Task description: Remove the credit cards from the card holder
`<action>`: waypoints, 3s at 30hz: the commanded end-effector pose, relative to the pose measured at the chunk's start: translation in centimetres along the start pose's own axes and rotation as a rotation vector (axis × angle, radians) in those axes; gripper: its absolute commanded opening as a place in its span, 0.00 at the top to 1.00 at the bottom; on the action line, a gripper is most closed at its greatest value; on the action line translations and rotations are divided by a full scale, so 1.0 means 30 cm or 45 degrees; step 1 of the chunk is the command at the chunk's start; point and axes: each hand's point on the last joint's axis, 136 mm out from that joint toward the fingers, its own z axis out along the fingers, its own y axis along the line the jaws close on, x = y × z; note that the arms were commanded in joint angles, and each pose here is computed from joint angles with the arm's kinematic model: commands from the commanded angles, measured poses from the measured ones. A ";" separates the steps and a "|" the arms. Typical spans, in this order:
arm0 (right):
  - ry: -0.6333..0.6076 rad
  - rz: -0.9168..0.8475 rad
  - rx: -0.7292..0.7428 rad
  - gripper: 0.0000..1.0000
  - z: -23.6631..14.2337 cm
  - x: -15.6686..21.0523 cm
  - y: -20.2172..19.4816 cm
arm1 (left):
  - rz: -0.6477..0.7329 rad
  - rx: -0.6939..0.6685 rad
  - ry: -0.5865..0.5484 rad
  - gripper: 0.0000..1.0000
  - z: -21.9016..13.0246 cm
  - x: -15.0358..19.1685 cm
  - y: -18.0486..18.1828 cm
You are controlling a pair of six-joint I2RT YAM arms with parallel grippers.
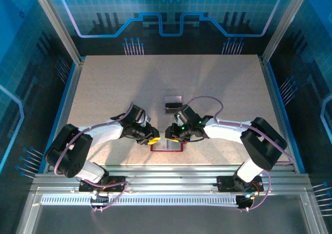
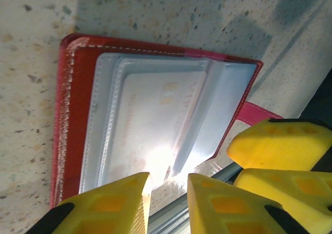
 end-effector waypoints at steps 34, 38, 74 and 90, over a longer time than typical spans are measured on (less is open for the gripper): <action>0.092 0.042 -0.007 0.72 0.119 0.034 -0.026 | -0.007 -0.098 0.025 0.85 0.029 0.005 0.087; 0.089 0.046 0.009 0.72 0.117 0.035 -0.033 | -0.008 -0.101 0.024 0.85 0.029 0.004 0.089; 0.018 0.011 0.031 0.72 0.044 0.017 -0.019 | 0.043 -0.096 0.024 0.91 0.014 -0.007 0.052; 0.053 0.041 0.028 0.71 0.075 0.039 -0.057 | 0.032 -0.164 0.026 0.93 0.018 0.001 0.102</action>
